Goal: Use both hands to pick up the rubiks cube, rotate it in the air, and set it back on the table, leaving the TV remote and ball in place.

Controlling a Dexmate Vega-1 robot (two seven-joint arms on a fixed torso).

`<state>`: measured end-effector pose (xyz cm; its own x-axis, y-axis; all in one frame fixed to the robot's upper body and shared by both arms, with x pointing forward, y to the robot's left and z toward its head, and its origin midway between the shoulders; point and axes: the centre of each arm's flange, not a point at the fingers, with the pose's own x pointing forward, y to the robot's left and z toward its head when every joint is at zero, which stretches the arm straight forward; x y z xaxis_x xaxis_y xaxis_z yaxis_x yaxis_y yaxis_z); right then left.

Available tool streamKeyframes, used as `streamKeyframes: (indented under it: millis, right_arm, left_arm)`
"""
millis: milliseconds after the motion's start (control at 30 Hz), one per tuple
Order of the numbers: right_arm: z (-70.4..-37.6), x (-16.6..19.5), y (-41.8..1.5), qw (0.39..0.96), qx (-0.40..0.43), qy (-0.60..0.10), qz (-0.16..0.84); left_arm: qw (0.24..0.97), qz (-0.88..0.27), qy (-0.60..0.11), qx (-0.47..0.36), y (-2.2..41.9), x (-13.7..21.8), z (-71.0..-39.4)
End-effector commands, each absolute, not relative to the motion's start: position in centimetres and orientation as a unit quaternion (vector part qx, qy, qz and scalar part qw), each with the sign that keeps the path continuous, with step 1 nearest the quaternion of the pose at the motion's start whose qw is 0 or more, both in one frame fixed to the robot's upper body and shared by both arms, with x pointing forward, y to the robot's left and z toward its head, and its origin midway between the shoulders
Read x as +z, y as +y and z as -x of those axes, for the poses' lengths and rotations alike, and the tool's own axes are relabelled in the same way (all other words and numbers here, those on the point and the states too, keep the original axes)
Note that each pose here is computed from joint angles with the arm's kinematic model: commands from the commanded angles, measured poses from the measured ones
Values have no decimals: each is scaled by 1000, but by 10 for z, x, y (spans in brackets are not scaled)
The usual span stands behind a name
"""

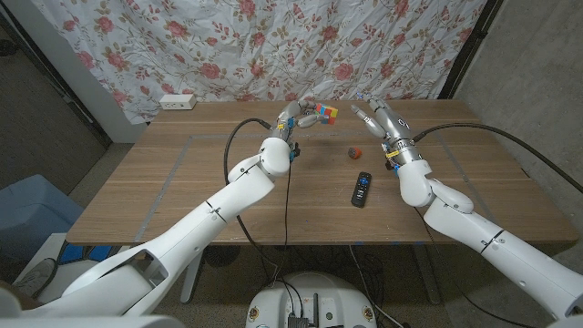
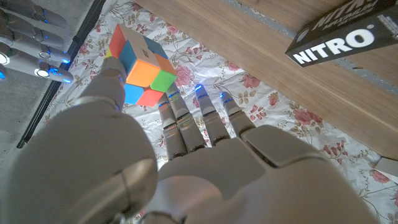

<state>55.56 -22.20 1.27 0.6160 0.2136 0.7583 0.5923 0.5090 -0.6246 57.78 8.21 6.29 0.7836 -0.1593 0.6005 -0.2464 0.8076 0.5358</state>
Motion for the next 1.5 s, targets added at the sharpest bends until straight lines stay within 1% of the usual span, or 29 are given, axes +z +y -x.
streamKeyframes:
  millis: [33, 767, 1500]
  right_arm:
    - [-553, 12, -210, 746, -123, -420, 502]
    - [-558, 13, -200, 740, -103, -413, 521]
    - [-558, 12, -194, 741, -108, -401, 527]
  left_arm:
    - [892, -301, -336, 2, 79, 65, -584]
    - [889, -299, -345, -8, 78, 68, -588]
    - [889, -301, -346, -5, 75, 67, -594]
